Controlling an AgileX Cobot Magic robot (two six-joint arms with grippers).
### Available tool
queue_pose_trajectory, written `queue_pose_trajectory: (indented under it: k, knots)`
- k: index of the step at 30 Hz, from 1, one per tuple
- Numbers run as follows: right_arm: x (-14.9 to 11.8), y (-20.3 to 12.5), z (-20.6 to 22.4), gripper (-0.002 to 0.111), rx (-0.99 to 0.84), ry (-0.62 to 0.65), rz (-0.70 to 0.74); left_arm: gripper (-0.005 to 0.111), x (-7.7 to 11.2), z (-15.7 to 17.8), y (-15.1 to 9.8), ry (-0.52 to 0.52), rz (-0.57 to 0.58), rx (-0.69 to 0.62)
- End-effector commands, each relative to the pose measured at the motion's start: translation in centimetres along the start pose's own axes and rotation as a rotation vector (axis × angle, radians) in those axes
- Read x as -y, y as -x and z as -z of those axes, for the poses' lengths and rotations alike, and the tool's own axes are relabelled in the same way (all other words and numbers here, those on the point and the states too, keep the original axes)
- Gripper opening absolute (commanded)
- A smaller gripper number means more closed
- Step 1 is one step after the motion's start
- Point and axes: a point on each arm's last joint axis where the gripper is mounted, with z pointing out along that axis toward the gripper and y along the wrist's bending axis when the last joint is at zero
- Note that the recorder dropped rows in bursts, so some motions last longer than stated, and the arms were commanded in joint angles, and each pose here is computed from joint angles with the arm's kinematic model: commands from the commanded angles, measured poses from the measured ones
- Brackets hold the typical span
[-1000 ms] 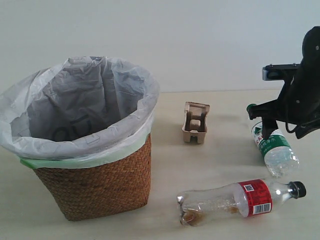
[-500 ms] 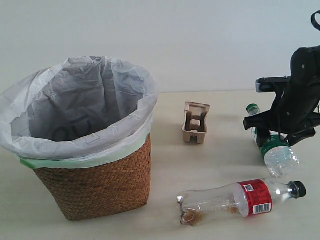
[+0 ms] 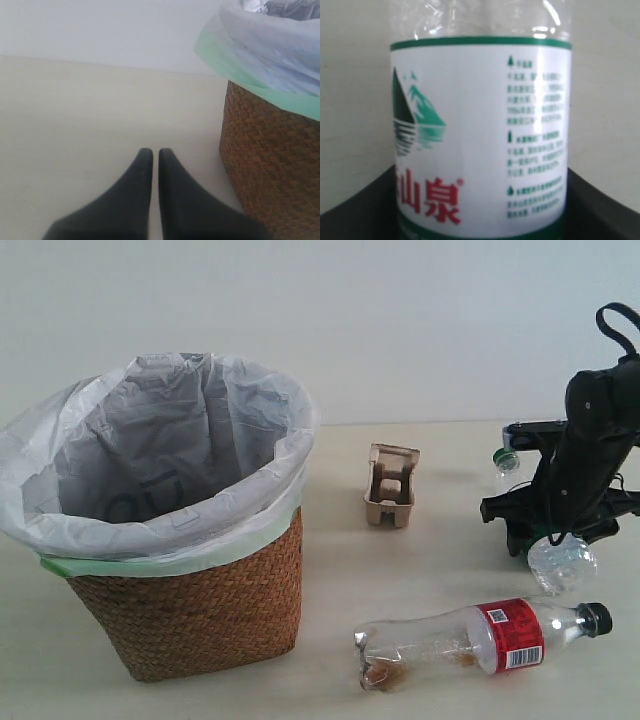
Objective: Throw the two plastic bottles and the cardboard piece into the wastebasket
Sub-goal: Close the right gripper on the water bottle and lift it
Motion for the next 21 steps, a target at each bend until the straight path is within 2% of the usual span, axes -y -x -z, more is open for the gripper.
queue_pose_trajectory:
  k: [1,4,9,16,21]
  knots:
    - [0.2,0.1,-0.4,0.061,0.005,-0.008,0.007,0.004,0.0,0.0,-0.1,-0.006,-0.002,-0.001]
    - [0.3,0.1,-0.5,0.043,0.003,-0.015,0.016,0.004,0.0,0.0,-0.1,-0.006,-0.002,-0.001]
    - [0.3,0.1,-0.2,-0.001,0.002,-0.012,0.007,0.004,0.0,0.0,-0.1,-0.006,-0.002,-0.001]
    - [0.4,1.3,4.0,0.0,0.147,0.002,0.007,0.004,0.0,0.0,-0.1,-0.006,-0.002,-0.001]
    - [0.3,1.3,8.1,0.0,0.332,0.023,0.019,0.004,0.0,0.0,-0.1,-0.006,-0.002,-0.001]
